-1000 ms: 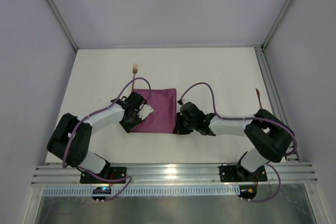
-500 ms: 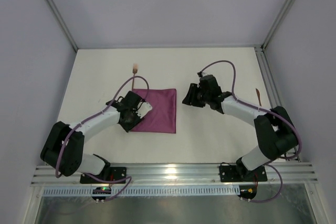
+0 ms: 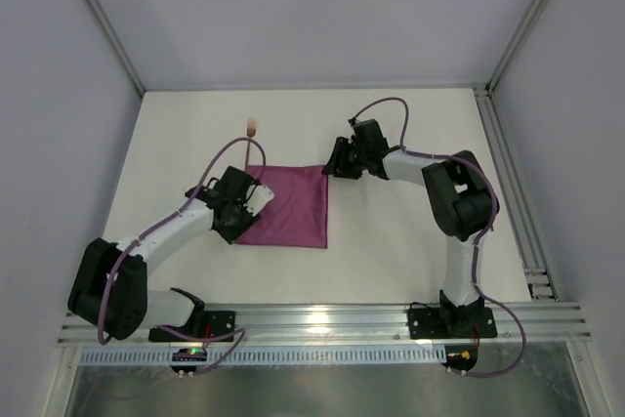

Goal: Fold the napkin into a case and place the utensils inside
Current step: Move the square-folded napkin to the center of the board.

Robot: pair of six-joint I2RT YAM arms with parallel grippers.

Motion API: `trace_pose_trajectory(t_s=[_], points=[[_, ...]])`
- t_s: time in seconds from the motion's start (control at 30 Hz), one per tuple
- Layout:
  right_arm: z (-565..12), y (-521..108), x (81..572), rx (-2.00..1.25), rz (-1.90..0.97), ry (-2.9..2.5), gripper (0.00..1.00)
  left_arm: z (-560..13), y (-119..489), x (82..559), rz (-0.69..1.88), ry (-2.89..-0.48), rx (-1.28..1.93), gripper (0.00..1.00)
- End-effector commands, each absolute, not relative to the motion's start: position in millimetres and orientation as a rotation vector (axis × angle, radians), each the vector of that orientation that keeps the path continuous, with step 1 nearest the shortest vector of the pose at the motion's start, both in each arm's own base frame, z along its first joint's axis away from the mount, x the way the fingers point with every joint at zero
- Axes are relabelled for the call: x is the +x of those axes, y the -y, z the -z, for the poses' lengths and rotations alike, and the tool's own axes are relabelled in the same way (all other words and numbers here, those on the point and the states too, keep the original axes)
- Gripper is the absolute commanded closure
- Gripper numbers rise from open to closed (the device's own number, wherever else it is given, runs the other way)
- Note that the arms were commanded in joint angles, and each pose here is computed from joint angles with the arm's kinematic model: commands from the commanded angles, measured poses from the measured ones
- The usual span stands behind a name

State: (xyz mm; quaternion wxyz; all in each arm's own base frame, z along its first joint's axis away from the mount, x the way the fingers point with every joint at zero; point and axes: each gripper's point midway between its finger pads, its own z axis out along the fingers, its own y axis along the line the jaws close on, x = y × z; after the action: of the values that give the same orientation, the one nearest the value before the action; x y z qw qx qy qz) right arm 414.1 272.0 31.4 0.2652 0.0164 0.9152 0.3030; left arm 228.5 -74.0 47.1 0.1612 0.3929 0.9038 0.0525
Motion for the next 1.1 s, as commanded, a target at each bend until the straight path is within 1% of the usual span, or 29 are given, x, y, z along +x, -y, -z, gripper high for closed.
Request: trace_pose_trajectory(t_s=[0.0, 0.1, 0.13, 0.27, 0.33, 0.37, 0.4, 0.53, 0.67, 0.7, 0.77, 0.8, 0.83, 0.87, 0.9, 0.93, 1.0, 1.07], points=[[-30, -279, 424, 0.077, -0.858, -2.442, 0.53, -60, 70, 234, -0.150, -2.559, 1.087, 0.55], [-26, -280, 427, 0.102, -0.864, -2.433, 0.59, -63, 69, 236, -0.147, -2.557, 1.063, 0.55], [-24, -279, 428, 0.122, -0.864, -2.433, 0.64, -63, 68, 236, -0.148, -2.558, 1.061, 0.54], [-21, -282, 426, 0.135, -0.887, -2.432, 0.73, -64, 67, 236, -0.152, -2.560, 1.051, 0.54], [-22, -280, 426, 0.146, -0.893, -2.423, 0.82, -65, 66, 236, -0.152, -2.563, 1.041, 0.55], [-29, -280, 427, 0.150, -0.891, -2.403, 0.93, -65, 65, 237, -0.150, -2.564, 1.030, 0.54], [-26, -276, 422, 0.160, -0.881, -2.411, 0.97, -67, 65, 237, -0.148, -2.560, 1.024, 0.54], [-33, -250, 410, 0.225, -0.820, -2.398, 0.97, -76, 64, 240, -0.139, -2.548, 1.009, 0.54], [-32, -213, 377, 0.351, -0.713, -2.408, 0.97, -85, 68, 243, -0.119, -2.529, 1.004, 0.54], [-30, -199, 359, 0.412, -0.675, -2.403, 0.97, -85, 69, 243, -0.113, -2.530, 1.003, 0.54], [-24, -184, 338, 0.483, -0.636, -2.406, 0.97, -86, 72, 246, -0.100, -2.528, 1.005, 0.54], [-7, -169, 314, 0.557, -0.587, -2.438, 0.97, -86, 75, 247, -0.084, -2.527, 1.004, 0.54], [-16, -164, 306, 0.577, -0.598, -2.404, 0.97, -85, 78, 249, -0.071, -2.537, 1.004, 0.54], [-14, -159, 295, 0.603, -0.587, -2.410, 0.97, -84, 80, 250, -0.056, -2.545, 1.006, 0.55], [1, -149, 271, 0.634, -0.561, -2.450, 0.97, -83, 83, 250, -0.040, -2.552, 1.006, 0.55], [-9, -149, 264, 0.659, -0.597, -2.416, 0.97, -79, 87, 249, -0.005, -2.573, 1.008, 0.55], [4, -139, 236, 0.679, -0.546, -2.448, 0.97, -81, 91, 254, 0.009, -2.576, 1.007, 0.55], [1, -138, 218, 0.673, -0.538, -2.461, 0.97, -83, 102, 256, 0.080, -2.570, 1.019, 0.55]])
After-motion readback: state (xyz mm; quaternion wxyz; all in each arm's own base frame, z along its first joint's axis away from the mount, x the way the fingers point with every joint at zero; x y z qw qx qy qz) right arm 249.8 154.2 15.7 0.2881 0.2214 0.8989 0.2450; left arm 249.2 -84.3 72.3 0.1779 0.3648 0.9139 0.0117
